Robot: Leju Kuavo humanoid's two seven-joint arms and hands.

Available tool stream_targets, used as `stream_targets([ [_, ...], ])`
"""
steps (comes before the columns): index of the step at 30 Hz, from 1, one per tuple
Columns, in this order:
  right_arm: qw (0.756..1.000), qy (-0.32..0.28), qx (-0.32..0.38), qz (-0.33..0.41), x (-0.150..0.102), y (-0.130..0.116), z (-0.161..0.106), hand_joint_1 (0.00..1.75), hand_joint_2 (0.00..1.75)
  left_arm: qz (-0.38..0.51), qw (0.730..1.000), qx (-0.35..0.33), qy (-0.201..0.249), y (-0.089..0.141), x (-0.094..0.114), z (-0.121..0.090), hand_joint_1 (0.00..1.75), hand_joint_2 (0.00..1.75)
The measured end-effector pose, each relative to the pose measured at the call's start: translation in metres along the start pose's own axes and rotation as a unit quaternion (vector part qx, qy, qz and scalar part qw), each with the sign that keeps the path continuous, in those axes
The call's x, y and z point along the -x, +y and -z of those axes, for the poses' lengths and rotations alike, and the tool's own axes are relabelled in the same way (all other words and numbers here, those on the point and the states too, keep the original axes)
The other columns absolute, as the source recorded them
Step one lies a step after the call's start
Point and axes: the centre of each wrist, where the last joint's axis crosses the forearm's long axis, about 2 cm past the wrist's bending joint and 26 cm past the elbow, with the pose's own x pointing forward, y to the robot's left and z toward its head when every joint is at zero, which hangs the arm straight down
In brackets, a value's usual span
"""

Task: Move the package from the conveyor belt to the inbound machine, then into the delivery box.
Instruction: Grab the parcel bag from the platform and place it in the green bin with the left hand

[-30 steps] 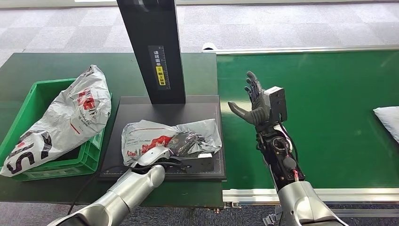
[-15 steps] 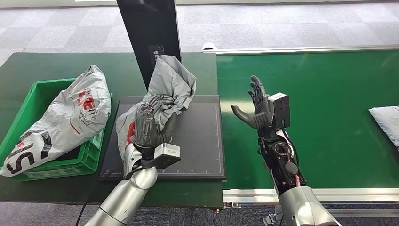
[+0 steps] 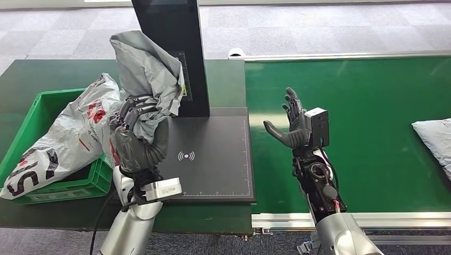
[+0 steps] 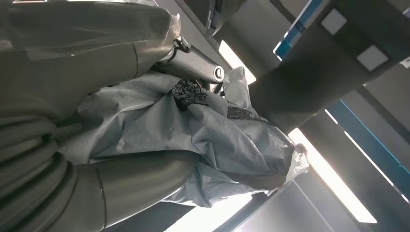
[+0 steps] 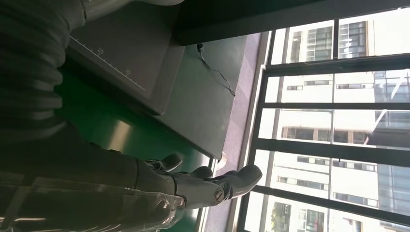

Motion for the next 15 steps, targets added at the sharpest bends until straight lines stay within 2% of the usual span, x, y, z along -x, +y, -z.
stream_targets([
  [3,1.000,0.000,0.001,-0.001,0.000,0.000,0.000,0.00,1.75,0.019,1.000,-0.015,-0.015,0.008,-0.003,0.008,1.75,1.75],
  [7,1.000,0.000,0.003,-0.001,0.001,0.000,-0.001,0.00,1.75,0.079,0.994,-0.054,-0.053,0.032,-0.003,0.031,1.75,1.75],
  [15,1.000,-0.004,0.005,-0.001,-0.001,0.002,0.000,0.00,1.75,0.177,0.972,-0.130,-0.081,0.082,0.013,0.065,1.75,1.75],
])
